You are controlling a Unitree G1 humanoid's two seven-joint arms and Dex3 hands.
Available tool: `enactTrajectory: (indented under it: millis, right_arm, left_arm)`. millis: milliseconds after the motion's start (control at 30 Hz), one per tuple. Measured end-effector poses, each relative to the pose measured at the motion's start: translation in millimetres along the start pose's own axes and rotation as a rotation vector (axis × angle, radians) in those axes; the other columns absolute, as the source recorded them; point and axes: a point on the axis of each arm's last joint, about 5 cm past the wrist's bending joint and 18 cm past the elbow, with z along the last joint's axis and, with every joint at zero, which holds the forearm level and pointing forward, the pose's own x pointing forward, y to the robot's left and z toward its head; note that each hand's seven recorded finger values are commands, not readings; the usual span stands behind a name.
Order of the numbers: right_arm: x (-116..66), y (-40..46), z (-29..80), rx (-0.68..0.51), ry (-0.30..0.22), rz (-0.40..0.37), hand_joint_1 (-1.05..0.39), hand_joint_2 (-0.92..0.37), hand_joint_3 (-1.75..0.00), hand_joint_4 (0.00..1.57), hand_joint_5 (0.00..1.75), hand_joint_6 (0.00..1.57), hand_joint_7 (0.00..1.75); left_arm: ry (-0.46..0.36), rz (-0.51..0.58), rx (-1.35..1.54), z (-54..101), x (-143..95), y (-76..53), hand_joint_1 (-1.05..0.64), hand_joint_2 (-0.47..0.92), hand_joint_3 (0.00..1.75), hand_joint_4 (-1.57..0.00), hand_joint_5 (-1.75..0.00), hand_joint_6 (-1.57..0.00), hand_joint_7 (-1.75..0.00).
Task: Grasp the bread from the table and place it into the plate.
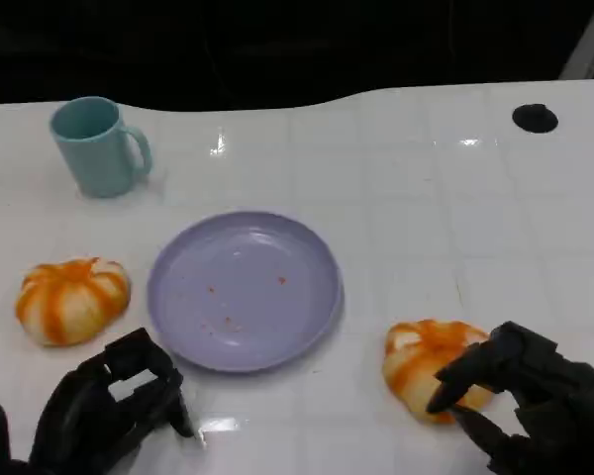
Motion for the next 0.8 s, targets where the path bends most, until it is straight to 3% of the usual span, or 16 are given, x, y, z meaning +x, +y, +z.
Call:
enactTrajectory:
  millis: [167, 400, 633, 800]
  right_arm:
    - [3.4, -9.6, 8.4, -0.217, -0.001, 0.069, -0.46, -0.91, -0.10, 0.31, 0.69, 0.47, 0.39]
    - [5.2, -15.9, 17.1, -0.479, 0.040, 0.135, -0.46, -0.91, -0.02, 0.17, 0.44, 0.38, 0.14]
    - [10.7, -22.9, 29.8, -0.691, 0.068, 0.217, -0.46, -0.89, 0.00, 0.01, 0.30, 0.26, 0.02]
    - [17.4, -25.5, 39.4, -0.815, 0.108, 0.254, -0.43, -0.86, 0.00, 0.00, 0.19, 0.18, 0.00]
  left_arm:
    - [0.000, 0.000, 0.000, 0.0, 0.1, 0.0, -0.51, 0.92, 0.17, -0.77, -1.69, -0.70, -1.44]
    - [-0.001, 0.000, 0.000, 0.1, 0.0, 0.0, -0.51, 0.92, 0.17, -0.77, -1.70, -0.70, -1.43]
    - [-0.003, -0.001, 0.000, 0.0, -0.2, 0.2, -0.50, 0.92, 0.19, -0.77, -1.71, -0.69, -1.43]
    - [-0.002, -0.001, -0.001, 0.0, 0.0, 0.3, -0.50, 0.92, 0.18, -0.77, -1.71, -0.70, -1.42]
